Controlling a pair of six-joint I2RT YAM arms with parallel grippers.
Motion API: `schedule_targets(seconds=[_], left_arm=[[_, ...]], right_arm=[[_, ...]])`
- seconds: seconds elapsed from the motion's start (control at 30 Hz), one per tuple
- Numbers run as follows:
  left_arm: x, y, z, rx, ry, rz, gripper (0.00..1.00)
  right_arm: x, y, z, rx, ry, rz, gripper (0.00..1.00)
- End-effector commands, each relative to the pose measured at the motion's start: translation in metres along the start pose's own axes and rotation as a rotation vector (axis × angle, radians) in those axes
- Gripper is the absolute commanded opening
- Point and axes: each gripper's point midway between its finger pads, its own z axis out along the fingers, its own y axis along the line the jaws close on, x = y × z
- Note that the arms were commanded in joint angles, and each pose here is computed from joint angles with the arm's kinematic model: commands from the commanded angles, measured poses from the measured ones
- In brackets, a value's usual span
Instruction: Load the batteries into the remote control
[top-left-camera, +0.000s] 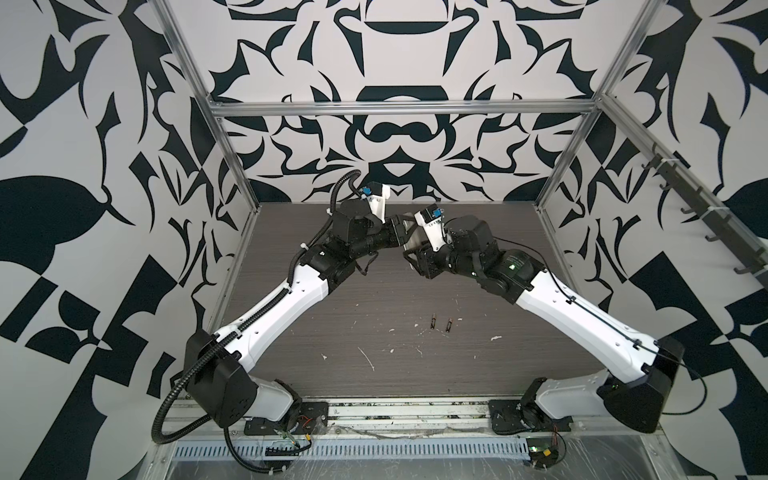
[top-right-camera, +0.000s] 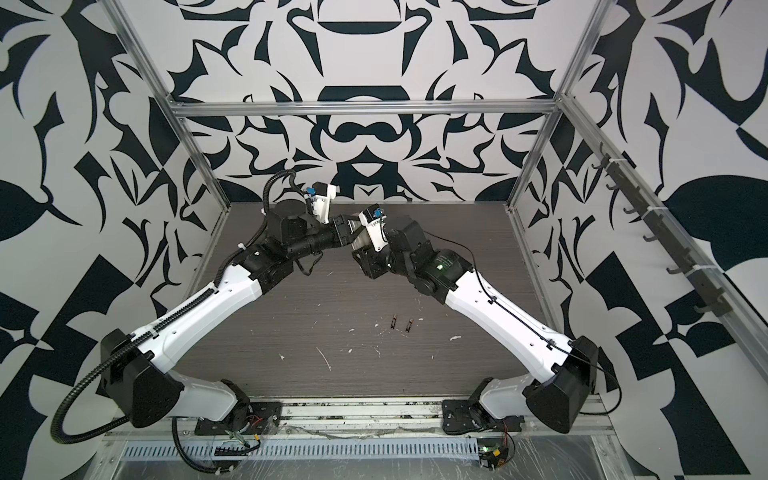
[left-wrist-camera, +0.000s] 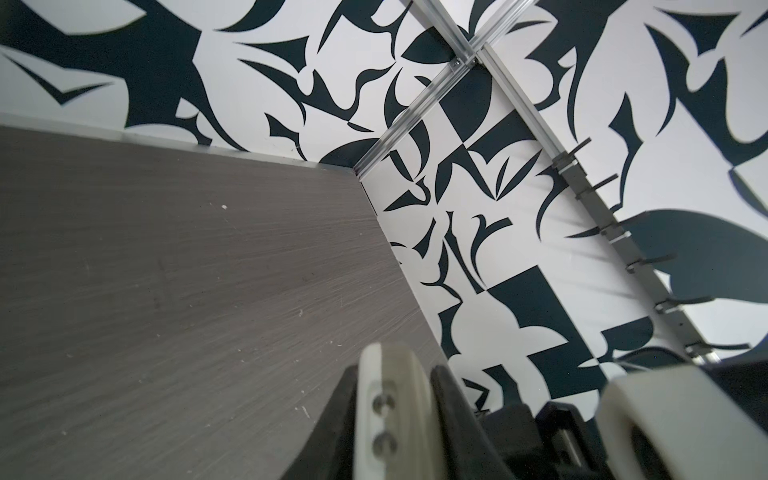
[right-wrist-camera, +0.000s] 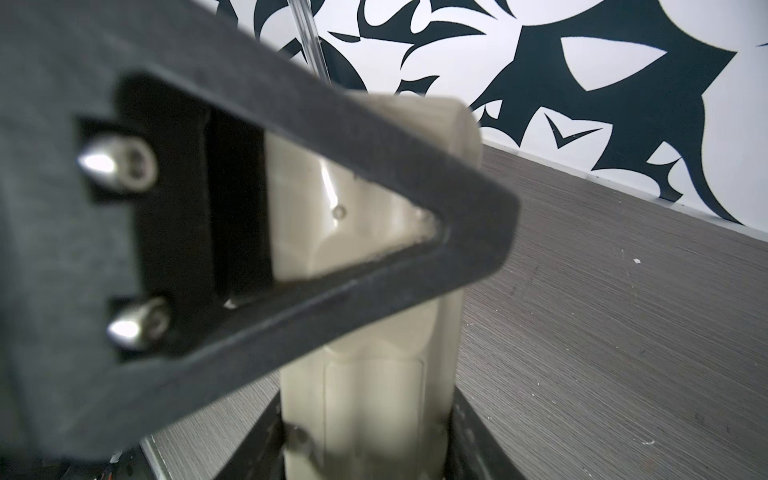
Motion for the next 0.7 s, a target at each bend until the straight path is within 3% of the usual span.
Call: schedule_targets(seconds=[0.0, 0.2, 0.3, 0.47, 0.53, 0.6, 0.67], left_arm=[[-0.009, -0.002, -0.002, -0.001, -0.032, 0.007, 0.23], [-0.006, -0.002, -0.006, -0.006, -0.022, 0.017, 0.1], [-0.007, -0.003, -0.009, -0.005, -0.024, 0.026, 0.06], [-0.011, -0.003, -0.018, -0.007, -0.04, 0.04, 0.03], [-0.013, 0.003, -0.022, -0.024, -0.032, 0.025, 0.02], [-0.014, 0.012, -0.025, -0.048, -0.006, -0.002, 0.01], [-0.015, 0.02, -0.032, -0.075, 0.022, -0.025, 0.0]], right_arm=[[-0.023, 0.008, -0.01, -0.024, -0.088, -0.006, 0.0], [-0.023, 0.013, -0.01, -0.051, -0.086, -0.012, 0.03], [-0.024, 0.022, -0.012, -0.101, -0.087, -0.022, 0.29], [-0.024, 0.036, -0.023, -0.174, -0.093, -0.067, 0.6], [-0.022, 0.046, -0.032, -0.23, -0.093, -0.131, 0.86], [-0.021, 0.046, -0.042, -0.228, -0.09, -0.164, 0.96], [-0.018, 0.045, -0.051, -0.219, -0.085, -0.2, 0.99]])
